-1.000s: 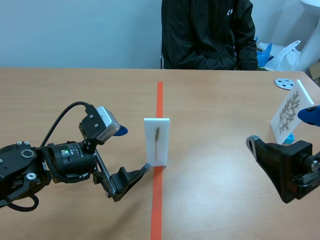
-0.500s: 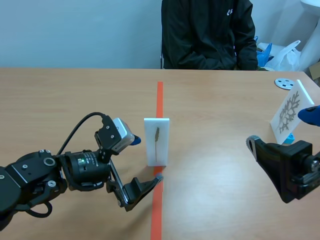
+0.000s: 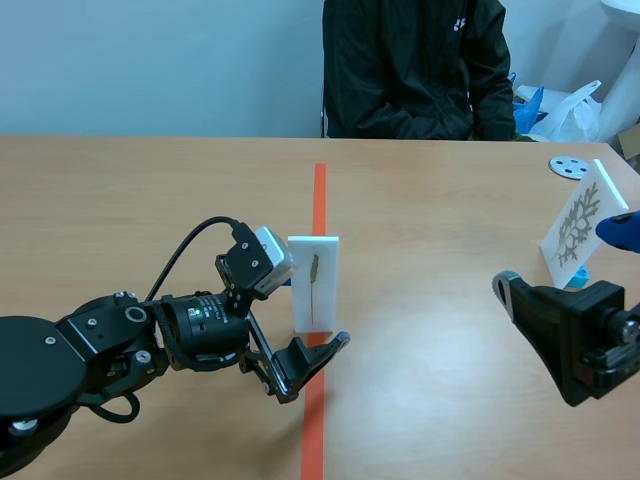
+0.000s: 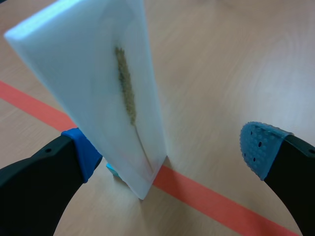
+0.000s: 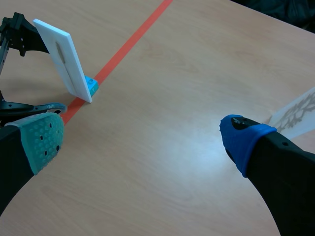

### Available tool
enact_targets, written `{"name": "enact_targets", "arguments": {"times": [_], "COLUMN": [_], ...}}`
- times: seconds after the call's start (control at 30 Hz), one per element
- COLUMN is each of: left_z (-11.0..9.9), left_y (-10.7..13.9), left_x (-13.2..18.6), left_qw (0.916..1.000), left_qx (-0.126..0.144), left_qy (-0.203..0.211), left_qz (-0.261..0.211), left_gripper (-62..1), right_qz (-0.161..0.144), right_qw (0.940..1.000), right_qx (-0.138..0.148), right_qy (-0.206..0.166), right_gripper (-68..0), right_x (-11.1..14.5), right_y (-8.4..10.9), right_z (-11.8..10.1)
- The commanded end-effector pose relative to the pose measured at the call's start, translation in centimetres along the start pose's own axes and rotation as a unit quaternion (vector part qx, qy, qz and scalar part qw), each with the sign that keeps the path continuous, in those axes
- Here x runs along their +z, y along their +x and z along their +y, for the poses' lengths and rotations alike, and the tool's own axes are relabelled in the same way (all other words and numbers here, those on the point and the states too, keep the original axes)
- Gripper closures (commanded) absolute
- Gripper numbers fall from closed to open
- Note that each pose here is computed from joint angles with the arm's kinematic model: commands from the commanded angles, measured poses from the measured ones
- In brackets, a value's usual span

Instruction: Sort the leaf by its shape. The table is split by an orange tape line. A compound leaf with several leaflets goes to the left side, a simple leaf with one blade goes to the right side. Return to the home posture when a red brick is placed on the table.

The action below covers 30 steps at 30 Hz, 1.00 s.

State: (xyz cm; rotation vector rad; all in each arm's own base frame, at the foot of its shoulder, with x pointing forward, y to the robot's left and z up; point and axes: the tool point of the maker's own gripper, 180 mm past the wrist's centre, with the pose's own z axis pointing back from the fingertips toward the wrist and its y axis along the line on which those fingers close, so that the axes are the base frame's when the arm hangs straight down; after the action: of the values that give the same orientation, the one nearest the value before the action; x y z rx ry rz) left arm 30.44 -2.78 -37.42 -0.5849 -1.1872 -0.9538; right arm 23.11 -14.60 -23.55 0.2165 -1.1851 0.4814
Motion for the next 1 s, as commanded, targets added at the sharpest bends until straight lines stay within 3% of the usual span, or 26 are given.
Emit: {"name": "enact_targets", "arguments": {"times": [0.0, 0.3, 0.5, 0.73, 0.97], "left_z": [0.6, 2.0, 1.8, 1.8, 1.9], "left_y": [1.2, 1.2, 1.4, 1.7, 2.0], "left_x": [-0.5, -0.9, -1.1, -1.1, -1.0], "left_qw": [0.9998, 0.9995, 0.9995, 0.9991, 0.9988], "left_qx": [0.0, 0.0, 0.002, 0.003, 0.014], "left_qy": [0.004, 0.017, 0.016, 0.017, 0.018], "left_qz": [-0.021, -0.025, -0.029, -0.038, -0.043], "left_gripper": [-56.5, -47.1, -32.9, -11.0, -5.9], "right_qz": [-0.009, -0.009, -0.009, -0.009, -0.009], "right_qw": [0.9999, 0.9999, 0.9999, 0.9999, 0.9999], "right_qx": [0.008, 0.008, 0.008, 0.008, 0.008], "right_qy": [-0.005, -0.005, -0.005, -0.005, -0.005], "right_gripper": [-67.9, -67.9, -67.9, -67.9, -67.9], "right_x": [0.1, 0.1, 0.1, 0.1, 0.1], "right_y": [0.6, 0.6, 0.6, 0.6, 0.6], "right_z": [-0.6, -0.5, -0.5, -0.5, -0.5]}}
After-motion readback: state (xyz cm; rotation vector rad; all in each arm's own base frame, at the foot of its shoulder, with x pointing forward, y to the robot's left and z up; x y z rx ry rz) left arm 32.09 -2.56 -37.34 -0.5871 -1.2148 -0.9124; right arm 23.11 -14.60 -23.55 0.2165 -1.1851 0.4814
